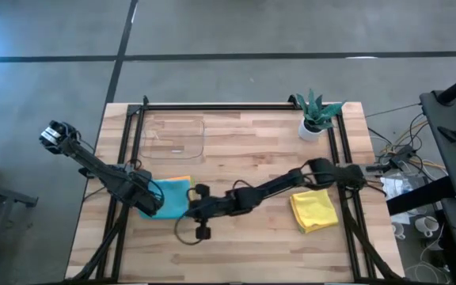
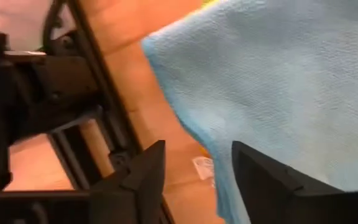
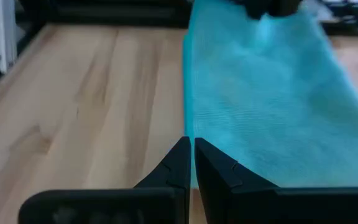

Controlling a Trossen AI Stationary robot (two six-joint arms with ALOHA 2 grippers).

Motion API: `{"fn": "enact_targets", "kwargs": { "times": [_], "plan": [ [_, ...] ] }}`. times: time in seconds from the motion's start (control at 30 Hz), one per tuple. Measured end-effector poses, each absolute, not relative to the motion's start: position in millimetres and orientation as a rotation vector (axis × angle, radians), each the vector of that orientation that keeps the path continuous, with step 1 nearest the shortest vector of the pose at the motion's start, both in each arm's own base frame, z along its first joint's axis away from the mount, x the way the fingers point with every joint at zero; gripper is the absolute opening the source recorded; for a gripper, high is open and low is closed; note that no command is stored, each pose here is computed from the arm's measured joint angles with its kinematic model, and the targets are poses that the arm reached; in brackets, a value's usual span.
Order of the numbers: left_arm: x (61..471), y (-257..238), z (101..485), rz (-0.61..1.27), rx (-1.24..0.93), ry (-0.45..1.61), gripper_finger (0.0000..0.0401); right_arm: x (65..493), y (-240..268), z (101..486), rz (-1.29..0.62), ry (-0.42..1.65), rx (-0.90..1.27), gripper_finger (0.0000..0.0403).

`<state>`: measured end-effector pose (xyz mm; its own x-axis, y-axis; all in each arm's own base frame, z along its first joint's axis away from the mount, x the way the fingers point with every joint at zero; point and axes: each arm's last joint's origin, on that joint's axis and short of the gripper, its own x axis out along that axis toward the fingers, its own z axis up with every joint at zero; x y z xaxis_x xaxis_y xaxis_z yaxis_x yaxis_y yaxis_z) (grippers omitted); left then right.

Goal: Fold microfiber towels
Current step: Stack the blue microfiber cloth on top of the orange microfiber cloth

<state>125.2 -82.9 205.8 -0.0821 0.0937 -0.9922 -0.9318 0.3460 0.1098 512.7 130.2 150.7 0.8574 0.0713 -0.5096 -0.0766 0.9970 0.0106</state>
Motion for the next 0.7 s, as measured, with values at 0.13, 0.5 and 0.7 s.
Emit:
{"fn": "enact_targets", "kwargs": {
  "times": [0.13,0.5,0.7],
  "plan": [
    [124.1,-83.4,210.4,0.978,-0.868,1.328,0.0193,531.8,120.7,141.2,0.036,0.659,-0.039,0.0017],
    [133.3,-94.7,199.1,0.916,-0.762,1.223,0.0206,542.9,63.5,154.9,-0.223,0.850,-0.147,0.0017],
    [136.6,-97.1,193.4,0.916,-0.689,1.246,0.0206,544.2,64.2,168.1,-0.161,0.827,-0.165,0.0017]
  ]
}}
